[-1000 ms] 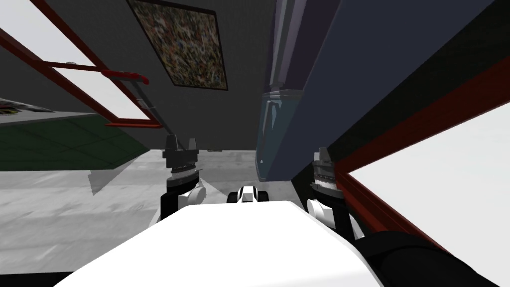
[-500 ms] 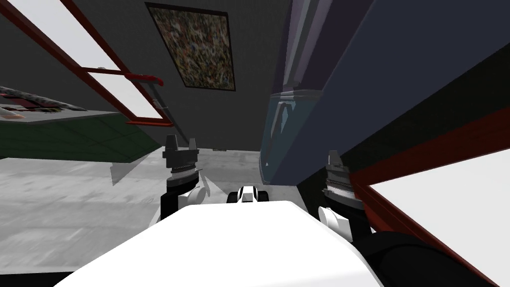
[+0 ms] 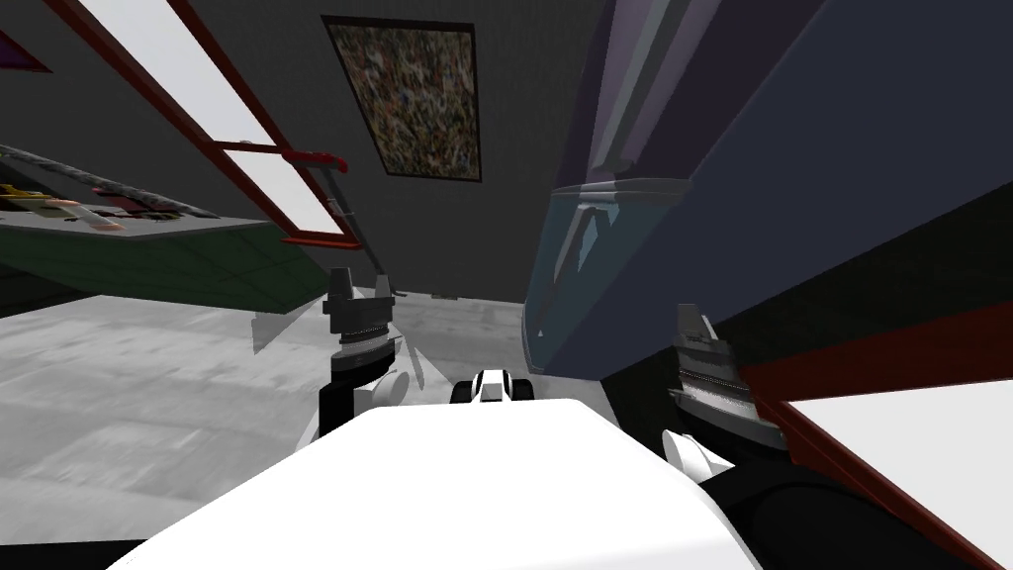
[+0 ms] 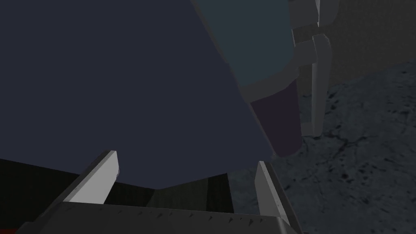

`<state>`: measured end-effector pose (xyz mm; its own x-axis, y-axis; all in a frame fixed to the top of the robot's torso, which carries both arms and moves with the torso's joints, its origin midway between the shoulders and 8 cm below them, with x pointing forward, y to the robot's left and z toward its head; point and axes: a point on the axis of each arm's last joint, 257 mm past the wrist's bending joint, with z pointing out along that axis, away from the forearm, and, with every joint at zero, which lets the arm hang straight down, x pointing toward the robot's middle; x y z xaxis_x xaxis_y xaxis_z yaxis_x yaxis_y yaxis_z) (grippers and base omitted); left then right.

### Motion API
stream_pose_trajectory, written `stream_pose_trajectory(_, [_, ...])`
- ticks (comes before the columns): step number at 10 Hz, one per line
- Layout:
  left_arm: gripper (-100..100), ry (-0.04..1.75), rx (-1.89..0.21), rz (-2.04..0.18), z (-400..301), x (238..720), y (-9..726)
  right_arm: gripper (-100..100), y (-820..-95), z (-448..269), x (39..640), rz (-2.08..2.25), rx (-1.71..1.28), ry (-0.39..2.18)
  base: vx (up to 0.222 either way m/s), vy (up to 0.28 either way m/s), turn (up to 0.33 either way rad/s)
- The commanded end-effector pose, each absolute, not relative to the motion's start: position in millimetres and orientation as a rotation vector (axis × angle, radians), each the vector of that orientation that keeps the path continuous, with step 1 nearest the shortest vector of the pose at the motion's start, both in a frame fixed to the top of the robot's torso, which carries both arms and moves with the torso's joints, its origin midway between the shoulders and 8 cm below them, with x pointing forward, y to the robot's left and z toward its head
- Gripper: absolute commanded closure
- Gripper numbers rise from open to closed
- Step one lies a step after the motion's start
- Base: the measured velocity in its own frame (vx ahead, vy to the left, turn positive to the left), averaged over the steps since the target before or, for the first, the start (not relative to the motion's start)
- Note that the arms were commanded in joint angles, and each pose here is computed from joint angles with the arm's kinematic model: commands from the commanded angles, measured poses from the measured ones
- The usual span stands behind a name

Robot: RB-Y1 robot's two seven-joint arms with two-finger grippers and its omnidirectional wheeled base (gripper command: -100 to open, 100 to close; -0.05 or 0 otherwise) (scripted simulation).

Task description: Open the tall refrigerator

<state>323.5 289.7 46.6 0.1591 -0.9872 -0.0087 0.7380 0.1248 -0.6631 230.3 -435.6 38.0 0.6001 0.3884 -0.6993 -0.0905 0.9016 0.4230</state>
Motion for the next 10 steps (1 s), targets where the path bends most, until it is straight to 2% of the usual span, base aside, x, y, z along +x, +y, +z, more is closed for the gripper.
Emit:
stream_pose_trajectory(1, [0, 0.517, -0.593, -1.341, 46.6, 323.5, 289.7, -100, -444.4, 45.5, 215.9, 0.162, 0.306, 0.912, 0.071, 0.050, 0.091])
stream_pose_trajectory(10, [0, 0.517, -0.593, -1.341, 46.6, 323.5, 289.7, -100, -470.1, 78.8, 168.9, -0.295, 0.056, 1.029, 0.070, 0.045, 0.101])
